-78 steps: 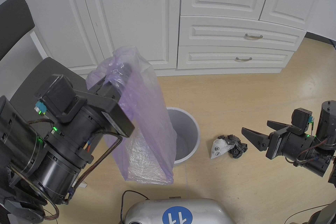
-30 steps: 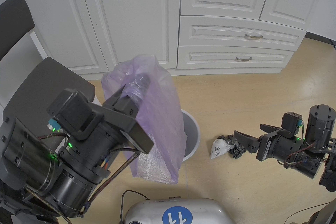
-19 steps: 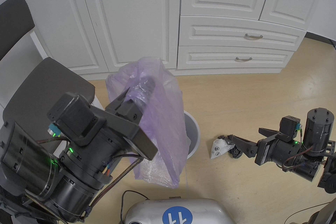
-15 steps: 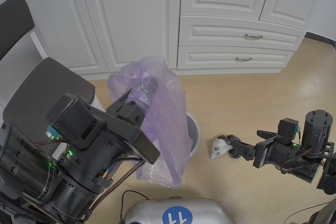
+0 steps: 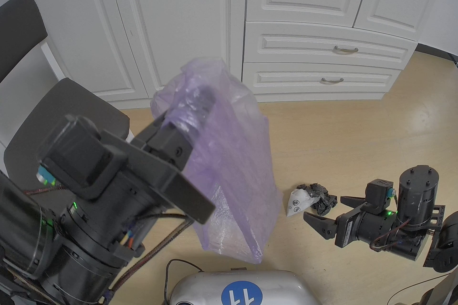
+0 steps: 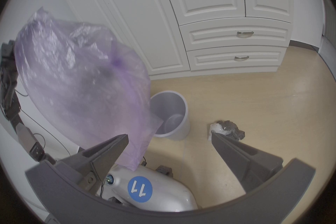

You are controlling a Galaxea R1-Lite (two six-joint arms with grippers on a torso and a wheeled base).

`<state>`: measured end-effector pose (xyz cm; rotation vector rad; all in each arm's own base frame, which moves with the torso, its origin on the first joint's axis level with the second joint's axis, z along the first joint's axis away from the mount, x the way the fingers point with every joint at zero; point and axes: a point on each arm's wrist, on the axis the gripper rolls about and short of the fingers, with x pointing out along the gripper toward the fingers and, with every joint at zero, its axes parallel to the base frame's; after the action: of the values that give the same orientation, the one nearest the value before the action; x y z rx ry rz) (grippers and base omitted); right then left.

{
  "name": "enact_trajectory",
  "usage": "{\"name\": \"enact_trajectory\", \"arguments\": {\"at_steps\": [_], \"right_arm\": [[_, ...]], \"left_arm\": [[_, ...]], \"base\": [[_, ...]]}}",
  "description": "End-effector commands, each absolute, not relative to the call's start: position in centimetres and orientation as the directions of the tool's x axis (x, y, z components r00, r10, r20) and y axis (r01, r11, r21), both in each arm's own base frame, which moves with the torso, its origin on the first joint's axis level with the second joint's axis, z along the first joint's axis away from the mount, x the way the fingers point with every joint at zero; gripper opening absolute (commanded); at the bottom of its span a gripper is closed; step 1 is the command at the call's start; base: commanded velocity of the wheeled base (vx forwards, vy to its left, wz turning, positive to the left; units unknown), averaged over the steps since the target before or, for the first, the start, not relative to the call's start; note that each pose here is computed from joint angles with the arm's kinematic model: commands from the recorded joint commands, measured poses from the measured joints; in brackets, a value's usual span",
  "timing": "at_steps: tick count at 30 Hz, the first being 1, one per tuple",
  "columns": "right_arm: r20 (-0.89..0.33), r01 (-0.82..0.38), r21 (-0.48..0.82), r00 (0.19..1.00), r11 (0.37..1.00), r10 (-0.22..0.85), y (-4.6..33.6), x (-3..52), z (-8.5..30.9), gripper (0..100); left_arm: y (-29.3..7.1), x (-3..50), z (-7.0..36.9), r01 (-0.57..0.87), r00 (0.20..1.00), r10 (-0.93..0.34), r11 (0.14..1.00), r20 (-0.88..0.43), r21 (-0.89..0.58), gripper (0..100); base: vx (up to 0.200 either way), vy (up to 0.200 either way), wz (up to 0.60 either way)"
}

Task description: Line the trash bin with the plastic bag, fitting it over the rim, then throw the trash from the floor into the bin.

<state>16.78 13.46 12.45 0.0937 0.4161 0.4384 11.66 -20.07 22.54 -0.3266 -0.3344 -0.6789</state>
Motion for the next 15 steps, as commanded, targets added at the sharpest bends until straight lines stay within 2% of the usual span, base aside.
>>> {"name": "enact_trajectory", "arguments": {"at_steps": [1, 8, 10, 11, 15], "right_arm": [[-0.412, -0.422, 0.166, 0.791, 0.891, 0.452, 14.1, 16.2, 11.4, 100], [-0.434, -0.455, 0.203, 0.752, 0.867, 0.496, 15.6, 15.6, 10.2, 100], [-0.434, -0.455, 0.203, 0.752, 0.867, 0.496, 15.6, 15.6, 10.2, 100], [-0.427, -0.48, 0.206, 0.74, 0.853, 0.519, 16.5, 15.6, 9.6, 100], [-0.433, -0.484, 0.185, 0.741, 0.855, 0.513, 18.7, 16.5, 7.6, 100]], "left_arm": [[-20.6, 11.9, 24.3, 0.657, 0.721, -0.518, 0.722, 0.46, -0.217, 0], [-22.8, 13.4, 26.5, 0.545, 0.798, -0.356, 0.77, 0.487, -0.331, 0], [-22.8, 13.4, 26.5, 0.545, 0.798, -0.356, 0.77, 0.487, -0.331, 0], [-23.3, 13.7, 27.2, 0.513, 0.815, -0.306, 0.775, 0.493, -0.368, 0], [-23.2, 13.7, 27.9, 0.495, 0.821, -0.27, 0.775, 0.502, -0.393, 0]], "base": [[0.0, 0.0, 0.0], [0.0, 0.0, 0.0], [0.0, 0.0, 0.0], [0.0, 0.0, 0.0], [0.0, 0.0, 0.0]]}}
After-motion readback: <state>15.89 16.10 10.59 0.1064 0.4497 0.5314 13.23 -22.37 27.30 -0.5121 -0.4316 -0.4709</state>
